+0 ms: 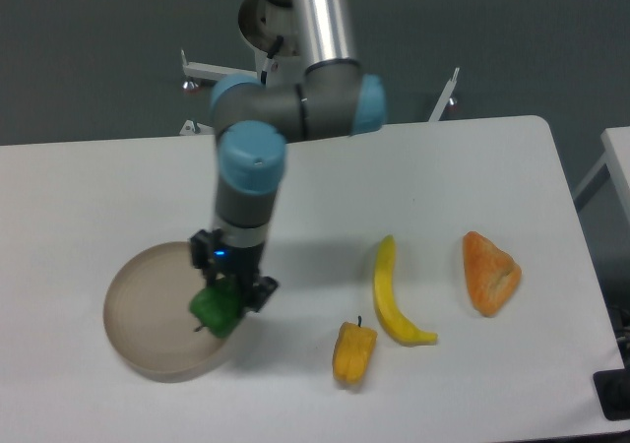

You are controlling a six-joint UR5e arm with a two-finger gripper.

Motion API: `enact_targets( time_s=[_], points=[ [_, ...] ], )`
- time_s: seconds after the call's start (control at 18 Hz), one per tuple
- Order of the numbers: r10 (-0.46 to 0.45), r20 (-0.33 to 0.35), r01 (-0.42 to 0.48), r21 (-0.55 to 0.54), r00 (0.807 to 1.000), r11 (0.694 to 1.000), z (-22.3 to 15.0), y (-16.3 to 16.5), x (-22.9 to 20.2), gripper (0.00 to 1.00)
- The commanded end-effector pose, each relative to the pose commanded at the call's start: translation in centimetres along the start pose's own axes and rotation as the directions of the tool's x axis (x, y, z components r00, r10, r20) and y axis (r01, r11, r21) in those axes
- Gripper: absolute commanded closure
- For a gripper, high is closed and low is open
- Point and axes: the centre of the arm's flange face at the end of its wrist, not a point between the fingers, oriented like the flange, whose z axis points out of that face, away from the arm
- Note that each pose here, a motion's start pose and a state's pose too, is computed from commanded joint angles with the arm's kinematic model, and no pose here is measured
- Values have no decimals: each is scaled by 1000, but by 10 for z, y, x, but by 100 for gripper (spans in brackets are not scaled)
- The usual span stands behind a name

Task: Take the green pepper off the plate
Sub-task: 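Close the gripper on the green pepper and lift it off the plate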

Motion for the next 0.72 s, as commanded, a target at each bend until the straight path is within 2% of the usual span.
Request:
enact_targets(
  time_s=[0.33, 0.72],
  points=[
    [107, 57, -102, -81, 993, 991, -12, 62, -72, 71],
    [104, 75, -97, -84, 992, 992, -19, 79, -94, 71]
  ],
)
